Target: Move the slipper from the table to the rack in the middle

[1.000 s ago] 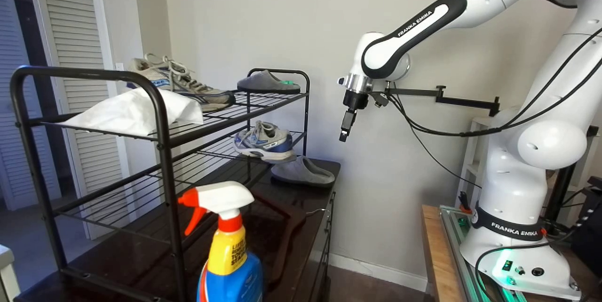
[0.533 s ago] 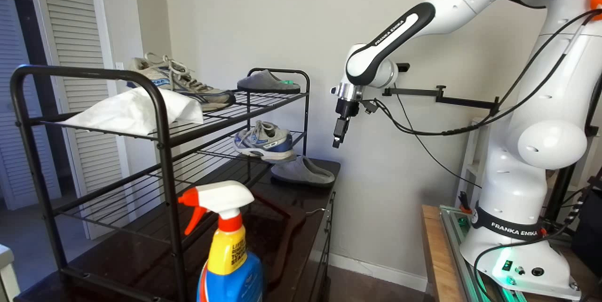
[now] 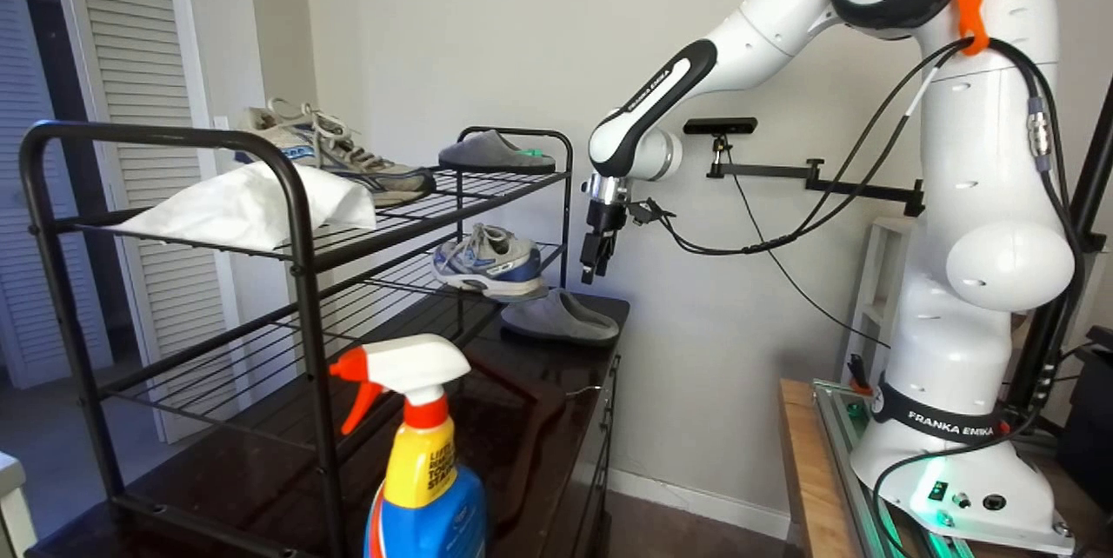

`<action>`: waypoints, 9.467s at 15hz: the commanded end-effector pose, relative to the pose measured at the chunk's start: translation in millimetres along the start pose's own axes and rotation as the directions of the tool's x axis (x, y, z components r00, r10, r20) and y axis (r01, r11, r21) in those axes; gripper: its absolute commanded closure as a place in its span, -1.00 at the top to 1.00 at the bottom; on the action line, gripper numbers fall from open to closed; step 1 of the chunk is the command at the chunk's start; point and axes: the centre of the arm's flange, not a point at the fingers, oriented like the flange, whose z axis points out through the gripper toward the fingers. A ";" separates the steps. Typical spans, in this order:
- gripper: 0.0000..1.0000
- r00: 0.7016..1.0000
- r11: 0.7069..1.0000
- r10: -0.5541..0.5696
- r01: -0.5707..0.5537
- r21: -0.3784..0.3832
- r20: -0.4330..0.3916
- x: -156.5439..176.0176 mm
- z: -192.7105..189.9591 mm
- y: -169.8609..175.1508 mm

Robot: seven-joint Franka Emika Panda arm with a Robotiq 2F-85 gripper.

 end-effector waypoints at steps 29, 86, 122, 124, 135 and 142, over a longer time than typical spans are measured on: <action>0.05 0.957 0.985 -0.068 0.109 0.131 -0.282 13.7 90.5 13.0; -0.90 0.923 0.998 0.005 0.018 0.056 -0.384 -83.2 -132.9 -48.5; -0.98 0.868 0.996 0.056 -0.085 -0.035 -0.494 47.7 -81.1 -47.3; -0.98 0.852 0.996 0.047 -0.082 -0.044 -0.521 51.0 -81.0 -48.6; -0.98 0.832 0.997 0.005 -0.049 -0.065 -0.555 67.3 -78.0 -63.0; -0.38 0.839 0.997 0.015 -0.055 -0.058 -0.544 70.9 -72.7 -63.1</action>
